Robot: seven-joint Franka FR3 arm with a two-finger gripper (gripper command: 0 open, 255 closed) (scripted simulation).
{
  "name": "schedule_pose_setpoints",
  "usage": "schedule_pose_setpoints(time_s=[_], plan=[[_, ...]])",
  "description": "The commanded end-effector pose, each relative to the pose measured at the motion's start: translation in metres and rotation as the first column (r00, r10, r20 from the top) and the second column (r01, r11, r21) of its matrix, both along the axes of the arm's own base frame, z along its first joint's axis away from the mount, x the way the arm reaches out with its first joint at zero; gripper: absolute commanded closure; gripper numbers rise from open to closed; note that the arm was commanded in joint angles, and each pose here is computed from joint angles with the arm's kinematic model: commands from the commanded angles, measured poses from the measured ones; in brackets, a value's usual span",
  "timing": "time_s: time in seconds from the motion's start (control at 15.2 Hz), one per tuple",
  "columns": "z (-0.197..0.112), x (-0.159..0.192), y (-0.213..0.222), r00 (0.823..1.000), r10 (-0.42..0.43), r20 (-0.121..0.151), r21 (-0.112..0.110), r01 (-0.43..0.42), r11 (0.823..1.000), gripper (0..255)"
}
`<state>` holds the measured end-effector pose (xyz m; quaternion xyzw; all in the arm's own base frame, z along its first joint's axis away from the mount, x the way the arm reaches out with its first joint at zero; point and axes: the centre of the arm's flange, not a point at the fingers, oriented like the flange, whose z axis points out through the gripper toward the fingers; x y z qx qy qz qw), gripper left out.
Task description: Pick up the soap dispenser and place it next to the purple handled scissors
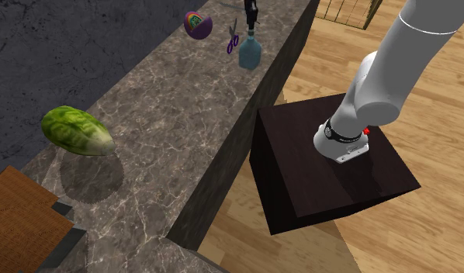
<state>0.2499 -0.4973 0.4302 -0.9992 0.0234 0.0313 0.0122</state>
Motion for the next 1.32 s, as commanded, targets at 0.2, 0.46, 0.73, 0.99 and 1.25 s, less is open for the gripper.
schedule_pose_setpoints(time_s=[0.2, 0.46, 0.73, 0.99, 1.25], plan=[[0.0, 0.0, 0.0, 1.0, 0.0, 0.001, -0.001, 0.0, 1.0, 255], [0.0, 0.0, 0.0, 1.0, 0.0, 0.001, -0.001, 0.0, 1.0, 0], [0.013, 0.001, 0.0, 1.0, 0.0, 0.001, -0.001, 0.0, 1.0, 0], [0.05, 0.003, -0.001, 1.0, 0.0, 0.001, -0.001, 0.0, 1.0, 0], [0.05, 0.003, -0.001, 1.0, 0.0, 0.001, -0.001, 0.0, 1.0, 0]])
